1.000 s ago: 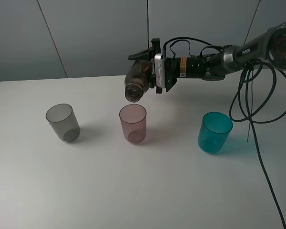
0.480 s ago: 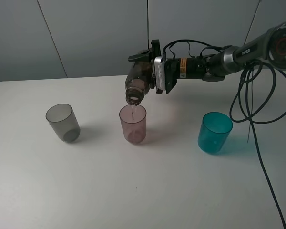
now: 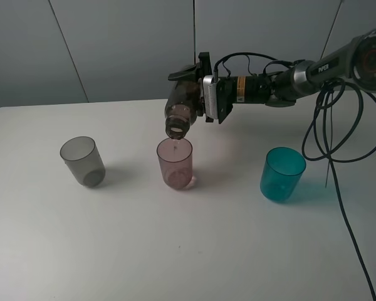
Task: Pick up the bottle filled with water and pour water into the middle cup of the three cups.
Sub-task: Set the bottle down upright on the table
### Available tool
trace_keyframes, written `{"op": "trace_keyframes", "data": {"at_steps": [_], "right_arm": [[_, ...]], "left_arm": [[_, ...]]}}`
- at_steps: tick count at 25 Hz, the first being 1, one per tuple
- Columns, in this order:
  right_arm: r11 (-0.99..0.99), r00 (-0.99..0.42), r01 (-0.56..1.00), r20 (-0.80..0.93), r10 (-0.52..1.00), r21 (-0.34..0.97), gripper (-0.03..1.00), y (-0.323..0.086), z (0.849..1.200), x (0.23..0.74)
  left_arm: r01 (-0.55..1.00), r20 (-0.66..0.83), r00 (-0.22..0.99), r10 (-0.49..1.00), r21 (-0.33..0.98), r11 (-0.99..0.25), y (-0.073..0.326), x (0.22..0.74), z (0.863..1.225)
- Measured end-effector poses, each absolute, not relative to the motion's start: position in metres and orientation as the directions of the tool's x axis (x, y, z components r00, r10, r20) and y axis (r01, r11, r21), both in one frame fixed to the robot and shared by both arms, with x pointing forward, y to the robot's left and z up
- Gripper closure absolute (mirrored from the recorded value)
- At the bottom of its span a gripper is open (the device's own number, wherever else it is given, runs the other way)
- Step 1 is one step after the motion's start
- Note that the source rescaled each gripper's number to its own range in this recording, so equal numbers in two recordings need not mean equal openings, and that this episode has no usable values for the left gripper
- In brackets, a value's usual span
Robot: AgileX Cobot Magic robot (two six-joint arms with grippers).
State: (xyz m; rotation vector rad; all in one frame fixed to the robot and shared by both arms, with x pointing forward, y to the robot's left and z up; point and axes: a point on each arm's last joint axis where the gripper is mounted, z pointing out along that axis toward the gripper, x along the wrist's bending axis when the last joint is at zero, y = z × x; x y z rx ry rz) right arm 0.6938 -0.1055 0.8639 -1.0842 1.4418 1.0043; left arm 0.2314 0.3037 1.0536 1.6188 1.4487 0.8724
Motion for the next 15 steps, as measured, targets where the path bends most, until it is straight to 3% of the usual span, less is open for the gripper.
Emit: {"op": "trace_keyframes", "data": {"at_steps": [15], "right_arm": [[0.241,-0.027,-0.971,-0.993,-0.118,-0.002,0.91,-0.1051,0.8659,0.6951]], "left_arm": [[0.458,-0.007,0.115,0.993,0.888,-0.047,0.3037,0.2314,1.0536]]}}
